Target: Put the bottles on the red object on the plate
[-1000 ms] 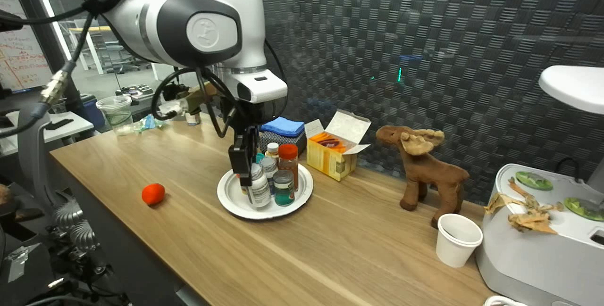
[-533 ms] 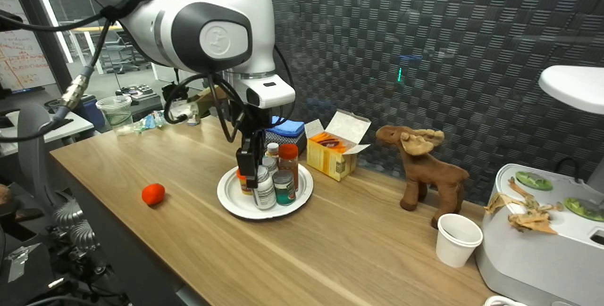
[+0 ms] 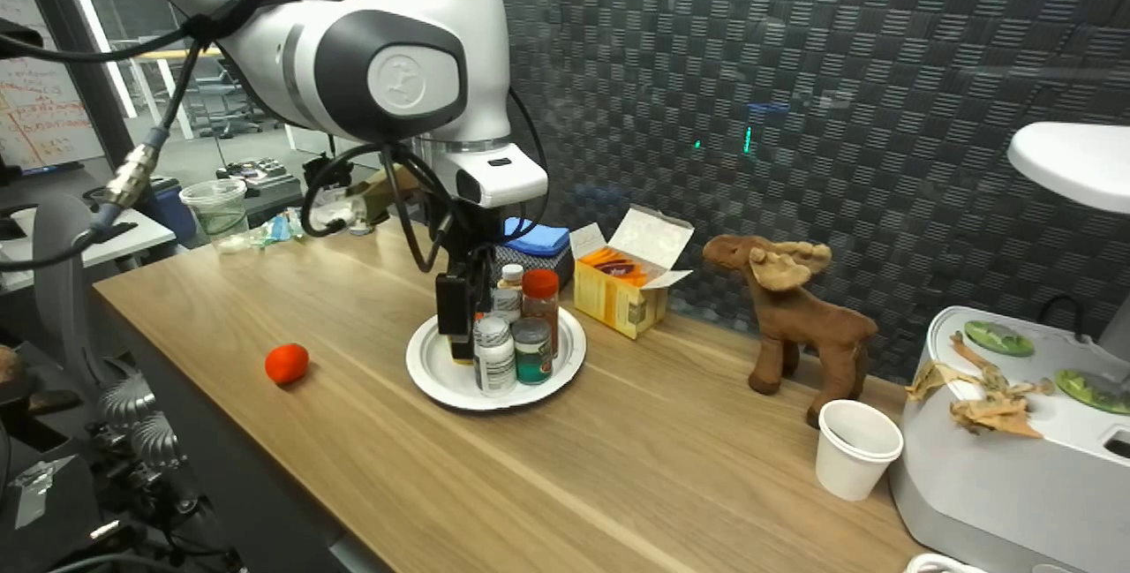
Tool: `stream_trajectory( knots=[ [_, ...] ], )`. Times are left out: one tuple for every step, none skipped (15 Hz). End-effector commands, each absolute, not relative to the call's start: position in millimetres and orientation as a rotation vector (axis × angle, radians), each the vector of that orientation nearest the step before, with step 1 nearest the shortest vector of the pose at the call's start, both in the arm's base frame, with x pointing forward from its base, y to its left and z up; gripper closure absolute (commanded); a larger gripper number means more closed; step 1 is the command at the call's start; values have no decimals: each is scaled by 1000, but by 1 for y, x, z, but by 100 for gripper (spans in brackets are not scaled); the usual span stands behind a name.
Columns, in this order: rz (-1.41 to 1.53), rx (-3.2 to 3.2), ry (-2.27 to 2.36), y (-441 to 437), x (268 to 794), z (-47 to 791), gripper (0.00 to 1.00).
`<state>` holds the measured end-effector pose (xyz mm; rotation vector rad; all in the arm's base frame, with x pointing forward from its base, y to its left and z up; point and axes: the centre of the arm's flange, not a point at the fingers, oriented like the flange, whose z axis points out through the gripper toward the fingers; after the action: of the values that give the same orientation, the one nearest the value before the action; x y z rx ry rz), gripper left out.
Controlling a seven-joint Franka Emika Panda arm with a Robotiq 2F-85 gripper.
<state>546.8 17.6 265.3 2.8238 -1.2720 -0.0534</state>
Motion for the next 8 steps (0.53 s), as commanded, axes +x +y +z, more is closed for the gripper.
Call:
stream_trajectory(
  knots=[
    [15, 2822, -1280, 35, 532, 286, 0],
    [21, 2820, -1272, 44, 528, 292, 0],
    [32, 2811, -1257, 55, 522, 297, 0],
    [42, 2803, -1247, 65, 517, 303, 0],
    [54, 2795, -1234, 77, 510, 308, 0],
    [62, 2791, -1219, 89, 504, 312, 0],
    [69, 2790, -1195, 105, 495, 313, 0],
    [67, 2790, -1156, 120, 488, 314, 0]
  ],
)
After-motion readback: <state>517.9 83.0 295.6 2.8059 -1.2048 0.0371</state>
